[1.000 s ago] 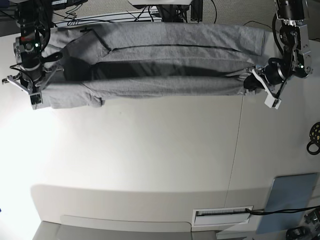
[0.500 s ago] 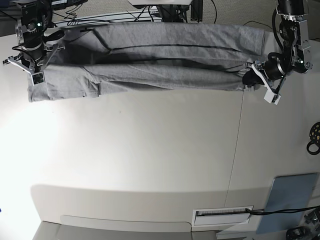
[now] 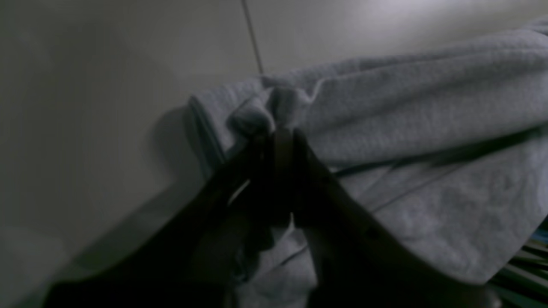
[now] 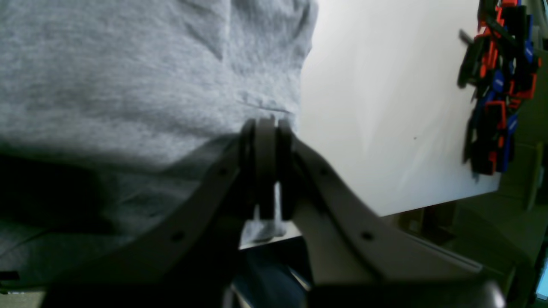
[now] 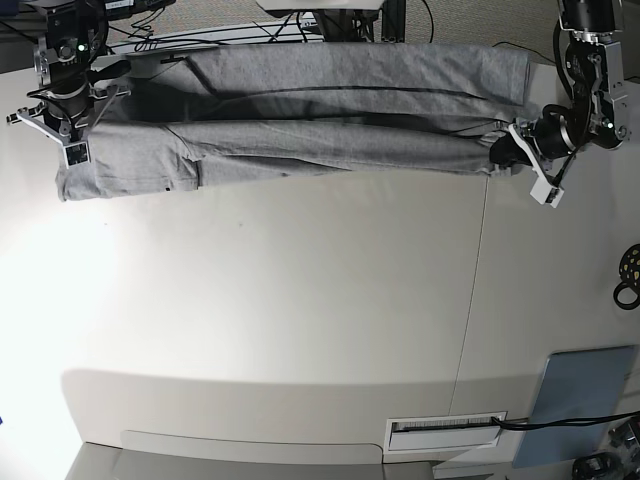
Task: Fold the T-shirt properly
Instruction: 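Fold the lifted edge over onto the first fold with both grippers, then release and regrasp the folded hem end with the left gripper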
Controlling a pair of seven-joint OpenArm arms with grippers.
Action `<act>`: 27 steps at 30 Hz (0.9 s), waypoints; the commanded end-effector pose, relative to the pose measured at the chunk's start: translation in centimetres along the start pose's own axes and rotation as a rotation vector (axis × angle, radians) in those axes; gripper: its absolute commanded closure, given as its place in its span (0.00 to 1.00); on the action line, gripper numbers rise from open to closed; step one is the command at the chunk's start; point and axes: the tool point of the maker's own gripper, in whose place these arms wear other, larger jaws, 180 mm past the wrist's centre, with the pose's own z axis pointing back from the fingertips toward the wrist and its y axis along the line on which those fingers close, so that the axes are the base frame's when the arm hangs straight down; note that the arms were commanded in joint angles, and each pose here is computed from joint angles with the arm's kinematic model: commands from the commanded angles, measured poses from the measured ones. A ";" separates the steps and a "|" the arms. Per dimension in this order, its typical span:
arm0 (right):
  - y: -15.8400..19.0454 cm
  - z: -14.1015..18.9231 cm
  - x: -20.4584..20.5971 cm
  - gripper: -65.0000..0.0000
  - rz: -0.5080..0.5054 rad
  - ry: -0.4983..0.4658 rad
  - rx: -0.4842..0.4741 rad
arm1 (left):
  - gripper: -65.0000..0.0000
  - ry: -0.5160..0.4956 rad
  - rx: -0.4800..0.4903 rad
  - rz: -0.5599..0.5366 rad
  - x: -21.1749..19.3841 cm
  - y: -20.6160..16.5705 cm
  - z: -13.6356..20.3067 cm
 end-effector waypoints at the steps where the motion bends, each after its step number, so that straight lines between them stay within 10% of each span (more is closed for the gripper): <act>1: -1.1 0.3 0.7 1.00 0.009 -0.027 -0.041 | 1.00 -0.006 0.036 -0.034 1.0 1.0 1.1; 27: -1.2 0.3 0.3 1.00 0.010 -0.004 -0.042 | 1.00 0.099 0.031 -0.153 0.5 -1.2 3.1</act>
